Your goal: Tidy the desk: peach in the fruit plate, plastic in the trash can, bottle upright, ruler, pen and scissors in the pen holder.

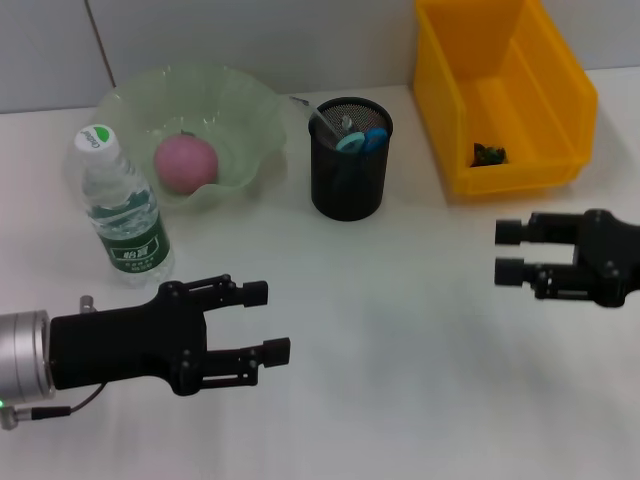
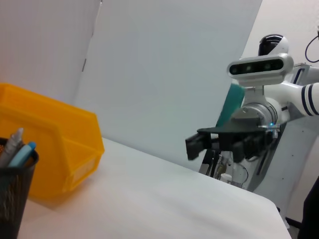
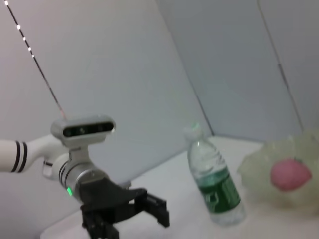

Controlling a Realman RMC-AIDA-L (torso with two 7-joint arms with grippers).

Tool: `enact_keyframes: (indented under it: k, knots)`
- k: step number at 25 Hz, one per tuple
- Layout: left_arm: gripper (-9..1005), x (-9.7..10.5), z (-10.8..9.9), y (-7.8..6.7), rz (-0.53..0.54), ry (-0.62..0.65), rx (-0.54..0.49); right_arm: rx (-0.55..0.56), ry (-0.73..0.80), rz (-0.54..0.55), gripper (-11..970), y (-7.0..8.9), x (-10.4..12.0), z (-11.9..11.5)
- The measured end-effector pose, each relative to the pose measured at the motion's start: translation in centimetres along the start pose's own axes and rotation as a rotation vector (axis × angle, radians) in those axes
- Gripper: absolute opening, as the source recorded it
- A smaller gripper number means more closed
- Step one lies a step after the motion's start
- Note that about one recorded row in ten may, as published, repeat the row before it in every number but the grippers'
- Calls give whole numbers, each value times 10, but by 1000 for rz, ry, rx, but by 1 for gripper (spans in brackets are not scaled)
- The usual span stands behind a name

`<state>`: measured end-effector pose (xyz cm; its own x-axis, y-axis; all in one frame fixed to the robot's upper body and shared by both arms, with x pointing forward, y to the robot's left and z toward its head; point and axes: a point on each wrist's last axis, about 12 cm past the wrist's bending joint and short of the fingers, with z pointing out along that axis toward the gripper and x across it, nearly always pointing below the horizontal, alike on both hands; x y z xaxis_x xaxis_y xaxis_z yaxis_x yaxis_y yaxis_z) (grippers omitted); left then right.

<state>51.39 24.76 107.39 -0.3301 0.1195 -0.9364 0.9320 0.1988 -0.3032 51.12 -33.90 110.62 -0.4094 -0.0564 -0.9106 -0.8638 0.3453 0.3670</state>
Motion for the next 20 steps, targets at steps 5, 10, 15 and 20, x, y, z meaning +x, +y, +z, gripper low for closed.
enact_keyframes:
  k: [5, 10, 15, 20]
  knots:
    - [797, 5, 0, -2, -11, 16, 1, -22, 59, 23, 652, 2, 4, 1]
    - [797, 9, 0, -3, -16, 38, 1, -14, 83, 13, 652, 5, 9, 0]
    - [796, 12, -2, -3, -21, 39, -13, -13, 112, 12, 652, 4, 12, 1]
    - [796, 13, -4, -4, -23, 37, -20, -11, 137, 11, 652, 3, 14, 6]
